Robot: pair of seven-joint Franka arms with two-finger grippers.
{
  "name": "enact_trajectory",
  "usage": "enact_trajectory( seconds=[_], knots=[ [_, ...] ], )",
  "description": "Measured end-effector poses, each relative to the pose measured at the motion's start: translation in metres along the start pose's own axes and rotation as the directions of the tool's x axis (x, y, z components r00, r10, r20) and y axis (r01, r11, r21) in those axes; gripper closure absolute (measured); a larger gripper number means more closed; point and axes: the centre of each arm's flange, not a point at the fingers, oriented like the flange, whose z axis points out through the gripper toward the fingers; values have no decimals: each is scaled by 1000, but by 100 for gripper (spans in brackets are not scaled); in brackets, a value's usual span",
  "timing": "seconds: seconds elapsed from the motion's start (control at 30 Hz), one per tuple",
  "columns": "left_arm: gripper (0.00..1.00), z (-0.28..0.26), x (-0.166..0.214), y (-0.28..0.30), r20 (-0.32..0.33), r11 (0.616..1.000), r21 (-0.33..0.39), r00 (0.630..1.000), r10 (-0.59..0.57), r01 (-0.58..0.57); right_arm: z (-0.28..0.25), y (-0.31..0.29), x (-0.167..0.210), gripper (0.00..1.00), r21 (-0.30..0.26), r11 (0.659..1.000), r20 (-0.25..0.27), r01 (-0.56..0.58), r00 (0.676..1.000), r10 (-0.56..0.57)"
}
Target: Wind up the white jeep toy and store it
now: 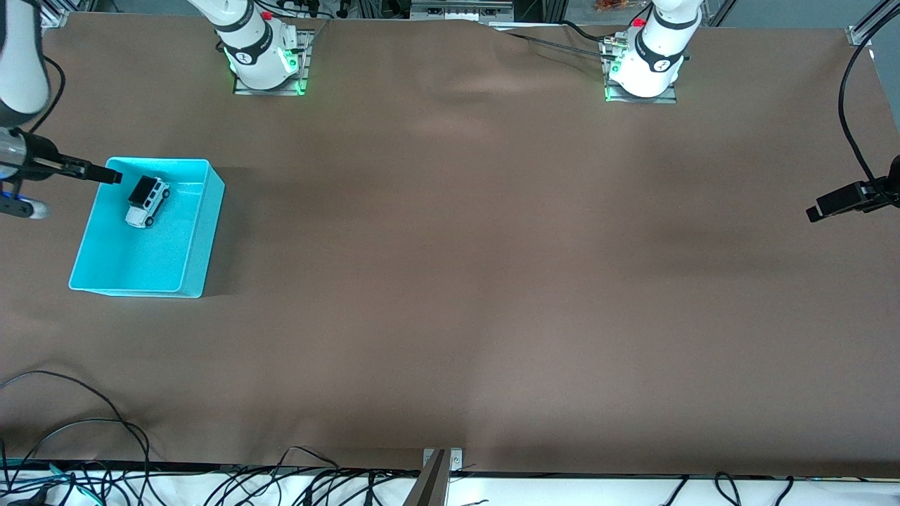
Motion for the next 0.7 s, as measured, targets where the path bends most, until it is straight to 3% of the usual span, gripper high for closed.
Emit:
enact_trajectory(
  seconds=[0.13,0.3,0.7],
  knots=[
    [0,2,-3,2,21,1000,2,1000,4,-4,-37,0,-7,0,38,999,-46,-3,999,4],
    [0,3,-4,2,31,1000,3,1000,4,-4,-66,-10,-13,0,44,999,-98,5,995,-1],
    [0,6,-9,9,71,1000,7,997,17,-18,-113,-63,-41,0,38,999,-161,22,987,-16]
  ],
)
